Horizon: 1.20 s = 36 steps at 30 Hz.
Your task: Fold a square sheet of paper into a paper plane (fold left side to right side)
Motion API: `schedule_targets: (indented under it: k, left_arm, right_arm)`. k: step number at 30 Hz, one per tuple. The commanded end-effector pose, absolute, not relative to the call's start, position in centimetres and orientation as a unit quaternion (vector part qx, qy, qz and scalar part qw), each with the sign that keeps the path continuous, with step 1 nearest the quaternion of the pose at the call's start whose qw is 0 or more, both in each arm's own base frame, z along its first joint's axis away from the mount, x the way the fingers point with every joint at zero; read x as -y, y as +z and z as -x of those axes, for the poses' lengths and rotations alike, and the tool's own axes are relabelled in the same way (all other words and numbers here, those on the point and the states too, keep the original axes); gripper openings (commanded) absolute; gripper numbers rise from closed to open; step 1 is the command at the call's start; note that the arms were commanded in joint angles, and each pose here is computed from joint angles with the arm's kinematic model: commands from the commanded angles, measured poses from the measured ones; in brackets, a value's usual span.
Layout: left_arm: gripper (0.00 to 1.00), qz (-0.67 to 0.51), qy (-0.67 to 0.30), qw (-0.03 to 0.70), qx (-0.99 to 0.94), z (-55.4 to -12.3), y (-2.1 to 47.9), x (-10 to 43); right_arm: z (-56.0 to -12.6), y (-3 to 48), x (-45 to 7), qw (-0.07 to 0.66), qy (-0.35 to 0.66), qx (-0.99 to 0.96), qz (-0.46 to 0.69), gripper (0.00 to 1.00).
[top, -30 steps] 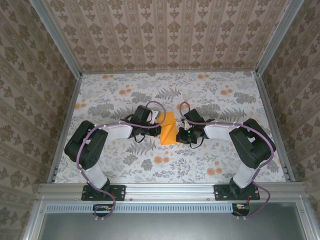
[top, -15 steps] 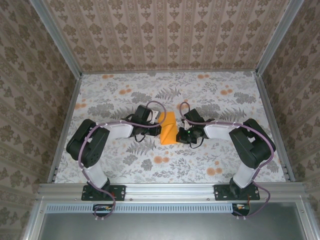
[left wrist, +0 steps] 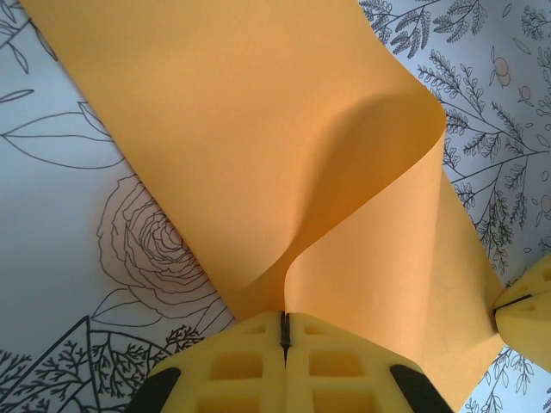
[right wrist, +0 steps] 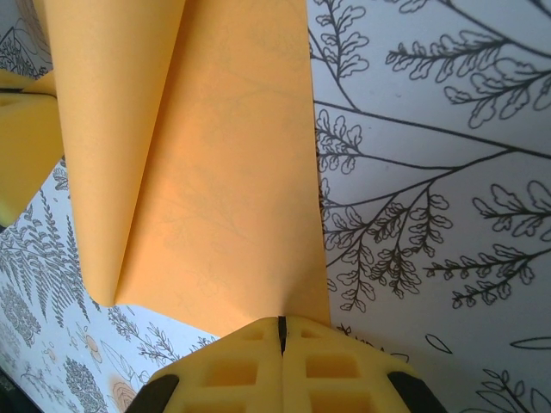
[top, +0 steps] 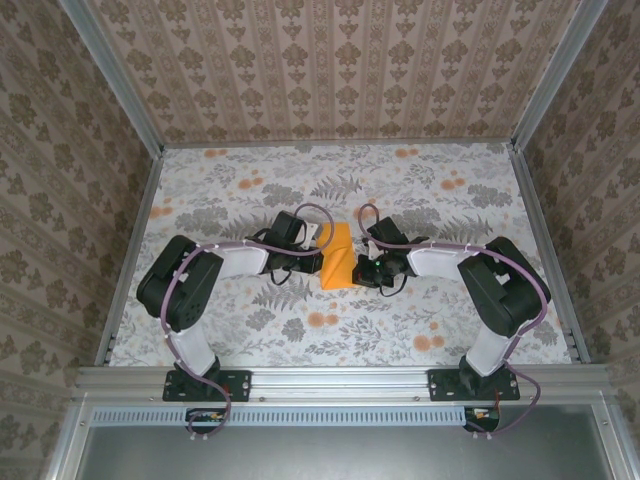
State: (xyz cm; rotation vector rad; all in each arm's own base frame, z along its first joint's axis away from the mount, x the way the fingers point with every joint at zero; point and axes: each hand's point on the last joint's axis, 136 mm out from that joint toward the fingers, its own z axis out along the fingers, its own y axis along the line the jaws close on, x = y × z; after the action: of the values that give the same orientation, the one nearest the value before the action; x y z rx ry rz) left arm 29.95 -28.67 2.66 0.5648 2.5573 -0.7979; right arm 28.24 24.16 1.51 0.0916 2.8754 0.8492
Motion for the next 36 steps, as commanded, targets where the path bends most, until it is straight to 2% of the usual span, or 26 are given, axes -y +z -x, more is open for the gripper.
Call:
schedule_targets:
  k: [1,19,31,36]
  left_arm:
    - [0.00,-0.213,-0.293,0.213,-0.907,-30.6,3.3,29.1]
    - [0.00,-0.213,-0.282,0.196,-0.915,-30.5,2.4,28.9]
    - [0.00,-0.226,-0.261,0.181,-0.921,-29.8,1.5,28.8]
    - [0.00,-0.230,-0.256,0.183,-0.921,-29.7,1.7,28.9]
  right_arm:
    - [-27.1,-0.1,-23.3,0.044,0.251,-0.967,-0.033,0.00]
    - [-27.6,0.7,-23.8,0.053,0.264,-0.963,-0.024,0.01]
    - [-29.5,5.6,-24.7,0.110,0.321,-0.941,-0.011,0.05]
    - [-31.5,8.1,-25.6,0.139,0.380,-0.914,-0.029,0.03]
